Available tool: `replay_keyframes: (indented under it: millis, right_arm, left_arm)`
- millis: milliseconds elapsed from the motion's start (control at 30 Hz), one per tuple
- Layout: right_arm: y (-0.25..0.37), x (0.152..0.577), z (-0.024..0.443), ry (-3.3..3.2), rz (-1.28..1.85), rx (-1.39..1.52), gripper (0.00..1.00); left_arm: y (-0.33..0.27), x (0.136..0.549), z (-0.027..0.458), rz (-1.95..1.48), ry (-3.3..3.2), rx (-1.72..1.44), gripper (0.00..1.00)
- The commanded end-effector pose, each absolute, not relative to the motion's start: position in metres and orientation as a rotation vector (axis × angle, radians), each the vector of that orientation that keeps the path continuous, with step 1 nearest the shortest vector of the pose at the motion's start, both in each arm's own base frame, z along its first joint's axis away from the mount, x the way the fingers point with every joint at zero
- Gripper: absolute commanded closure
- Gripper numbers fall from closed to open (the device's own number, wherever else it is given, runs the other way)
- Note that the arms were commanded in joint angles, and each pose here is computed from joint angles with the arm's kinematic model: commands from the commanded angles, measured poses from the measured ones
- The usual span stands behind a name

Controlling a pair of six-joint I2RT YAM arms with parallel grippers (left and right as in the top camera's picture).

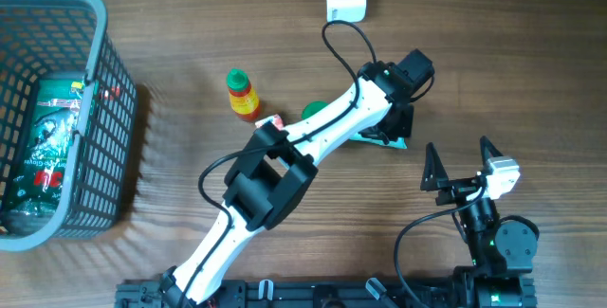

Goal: Scan the item barcode
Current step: 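Carry the wipes pack right and lay it beside the jar, then reach into the basket and lift out the green 3M gloves pack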

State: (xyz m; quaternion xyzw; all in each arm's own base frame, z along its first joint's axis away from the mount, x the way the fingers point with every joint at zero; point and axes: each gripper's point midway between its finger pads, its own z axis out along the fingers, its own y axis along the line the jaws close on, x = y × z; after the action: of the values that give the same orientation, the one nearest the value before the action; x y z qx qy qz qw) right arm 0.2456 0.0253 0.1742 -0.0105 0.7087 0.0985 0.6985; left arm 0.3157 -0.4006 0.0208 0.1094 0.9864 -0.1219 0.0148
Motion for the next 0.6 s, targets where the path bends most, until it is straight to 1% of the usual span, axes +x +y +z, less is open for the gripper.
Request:
replay_keyframes:
  millis: [0, 33, 67, 100, 133, 267, 367, 500, 567]
  right_arm:
    - [0.023, 0.246, 0.175, 1.574, 0.193, -0.029, 0.0]
    - [0.023, 0.246, 0.175, 1.574, 0.193, -0.029, 0.01]
    - [0.023, 0.246, 0.175, 1.574, 0.193, -0.029, 0.0]
    - [0.023, 0.246, 0.175, 1.574, 0.193, -0.029, 0.0]
    - [0.023, 0.246, 0.175, 1.574, 0.193, -0.029, 0.0]
    - [0.023, 0.246, 0.175, 1.574, 0.194, -0.029, 0.0]
    - [0.023, 0.246, 0.175, 1.574, 0.194, -0.029, 0.0]
    - [0.023, 0.246, 0.175, 1.574, 0.194, -0.029, 0.0]
    - [0.023, 0.246, 0.175, 1.574, 0.194, -0.029, 0.0]
  left_arm:
    - [-0.393, 0.308, -0.012, -0.325, 3.13, 0.41, 0.82]
    - [-0.393, 0.308, -0.013, -0.323, 3.131, 0.41, 0.69]
    - [-0.393, 0.308, -0.013, -0.323, 3.131, 0.41, 0.4]
    - [-0.394, 0.309, -0.013, -0.326, 3.127, 0.41, 0.18]
    - [-0.394, 0.309, -0.013, -0.33, 3.124, 0.41, 0.0]
    - [-0.394, 0.31, -0.009, -0.334, 3.121, 0.406, 0.0]
    - [-0.396, 0.316, 0.014, -0.376, 3.082, 0.4, 0.0]
    - [-0.404, 0.343, 0.087, -0.436, 2.892, 0.373, 0.0]
    - [-0.399, 0.363, 0.136, -0.425, 2.758, 0.328, 0.0]
